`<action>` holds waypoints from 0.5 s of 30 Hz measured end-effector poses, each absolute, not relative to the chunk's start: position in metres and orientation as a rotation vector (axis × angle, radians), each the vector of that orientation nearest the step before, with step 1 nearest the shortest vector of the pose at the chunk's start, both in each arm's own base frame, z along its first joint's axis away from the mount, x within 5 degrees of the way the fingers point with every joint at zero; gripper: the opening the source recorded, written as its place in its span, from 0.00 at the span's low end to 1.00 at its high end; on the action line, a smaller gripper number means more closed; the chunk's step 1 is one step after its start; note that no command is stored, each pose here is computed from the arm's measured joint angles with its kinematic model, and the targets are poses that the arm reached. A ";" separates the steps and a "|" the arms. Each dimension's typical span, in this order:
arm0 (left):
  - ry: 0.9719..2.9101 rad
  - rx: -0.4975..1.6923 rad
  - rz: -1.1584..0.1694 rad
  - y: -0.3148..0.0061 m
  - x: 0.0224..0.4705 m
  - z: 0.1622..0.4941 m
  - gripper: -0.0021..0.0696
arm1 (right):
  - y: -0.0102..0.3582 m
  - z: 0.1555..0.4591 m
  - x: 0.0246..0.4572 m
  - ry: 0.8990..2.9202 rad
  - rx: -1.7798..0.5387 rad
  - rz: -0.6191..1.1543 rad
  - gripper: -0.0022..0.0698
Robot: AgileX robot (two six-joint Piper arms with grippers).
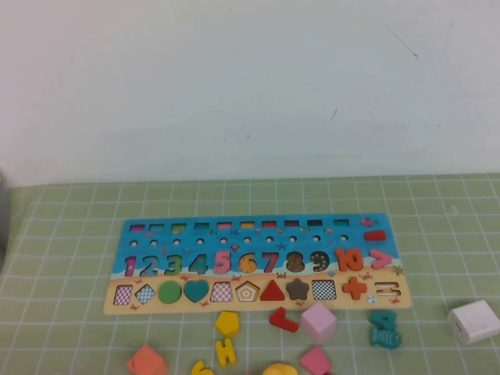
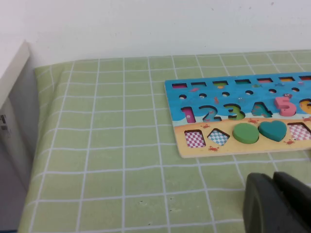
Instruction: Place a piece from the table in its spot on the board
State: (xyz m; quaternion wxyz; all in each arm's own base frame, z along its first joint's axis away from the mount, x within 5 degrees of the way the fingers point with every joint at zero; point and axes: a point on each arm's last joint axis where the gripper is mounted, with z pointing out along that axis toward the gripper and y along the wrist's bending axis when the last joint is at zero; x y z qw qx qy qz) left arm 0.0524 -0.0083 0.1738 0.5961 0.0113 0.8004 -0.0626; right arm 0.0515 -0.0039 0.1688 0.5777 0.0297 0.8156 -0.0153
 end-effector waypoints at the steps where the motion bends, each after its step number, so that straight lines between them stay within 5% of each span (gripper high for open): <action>1: 1.858 0.026 -0.145 -0.008 0.052 0.174 0.03 | -0.004 0.169 0.051 1.908 0.069 -0.036 0.13; 7: 1.841 -0.078 -0.302 -0.013 0.052 0.175 0.03 | -0.004 0.169 0.051 1.909 0.069 -0.036 0.13; 15: 1.700 -0.472 -0.856 -0.025 0.052 0.188 0.03 | -0.004 0.169 0.051 1.909 0.069 -0.036 0.13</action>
